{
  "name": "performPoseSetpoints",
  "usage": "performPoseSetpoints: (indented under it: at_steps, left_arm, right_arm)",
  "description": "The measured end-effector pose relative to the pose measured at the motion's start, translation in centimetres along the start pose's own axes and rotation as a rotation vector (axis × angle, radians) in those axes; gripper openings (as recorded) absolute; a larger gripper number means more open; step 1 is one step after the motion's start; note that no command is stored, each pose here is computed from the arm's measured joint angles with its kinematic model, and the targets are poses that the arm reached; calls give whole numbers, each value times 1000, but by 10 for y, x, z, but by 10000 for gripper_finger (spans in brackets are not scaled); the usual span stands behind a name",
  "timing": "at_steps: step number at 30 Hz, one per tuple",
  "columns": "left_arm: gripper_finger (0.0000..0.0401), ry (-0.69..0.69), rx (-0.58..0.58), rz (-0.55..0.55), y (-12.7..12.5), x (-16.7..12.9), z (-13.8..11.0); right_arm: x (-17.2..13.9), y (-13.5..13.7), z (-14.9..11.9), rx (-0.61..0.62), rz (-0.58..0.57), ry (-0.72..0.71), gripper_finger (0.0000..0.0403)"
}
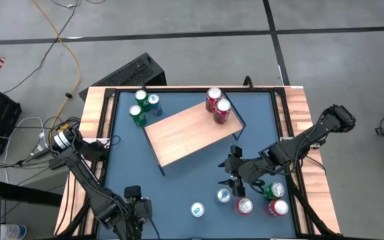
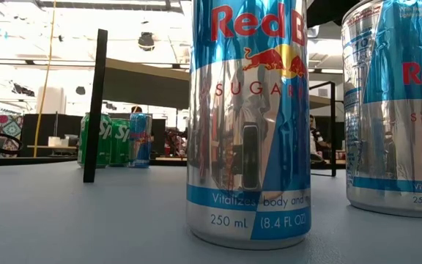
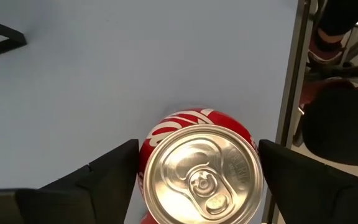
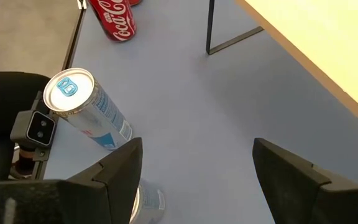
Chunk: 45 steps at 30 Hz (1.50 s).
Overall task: Place canned beverage on shelf
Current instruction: Put the red white soda can on the shelf aligned with the other red white soda cans
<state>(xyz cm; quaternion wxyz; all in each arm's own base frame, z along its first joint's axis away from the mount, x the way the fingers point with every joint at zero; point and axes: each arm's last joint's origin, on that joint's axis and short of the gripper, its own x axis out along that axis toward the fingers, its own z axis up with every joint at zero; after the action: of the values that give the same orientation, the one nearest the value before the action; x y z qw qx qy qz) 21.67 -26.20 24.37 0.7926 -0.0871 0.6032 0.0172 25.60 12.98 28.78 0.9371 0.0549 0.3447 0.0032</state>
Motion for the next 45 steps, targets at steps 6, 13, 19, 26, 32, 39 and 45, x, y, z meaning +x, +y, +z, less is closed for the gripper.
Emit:
performPoseSetpoints:
  at_steps: [6,13,19,26,32,39,45]
  left_arm:
    - [268,18,17,7,1,0,-2]
    - [268,-23,209,-1,0,-4,7]
    - [268,-51,384,53,12,-8,28]
    - [268,-58,564,45,29,-6,55]
    - [268,-133,692,15,46,-28,86]
    - [268,-248,900,44,65,-58,119]
    - [268,-299,1000,106,90,-75,145]
  right_arm:
    - [0,0,0,1,1,-1,291]
    - [-1,1,3,-34,11,-27,291]
    - [-1,2,5,-74,19,-49,291]
    - [0,0,6,-100,12,-50,291]
    - [-10,-2,9,-109,19,-77,291]
    - [-28,-6,14,-127,40,-134,291]
    - [-36,-6,21,-141,62,-204,291]
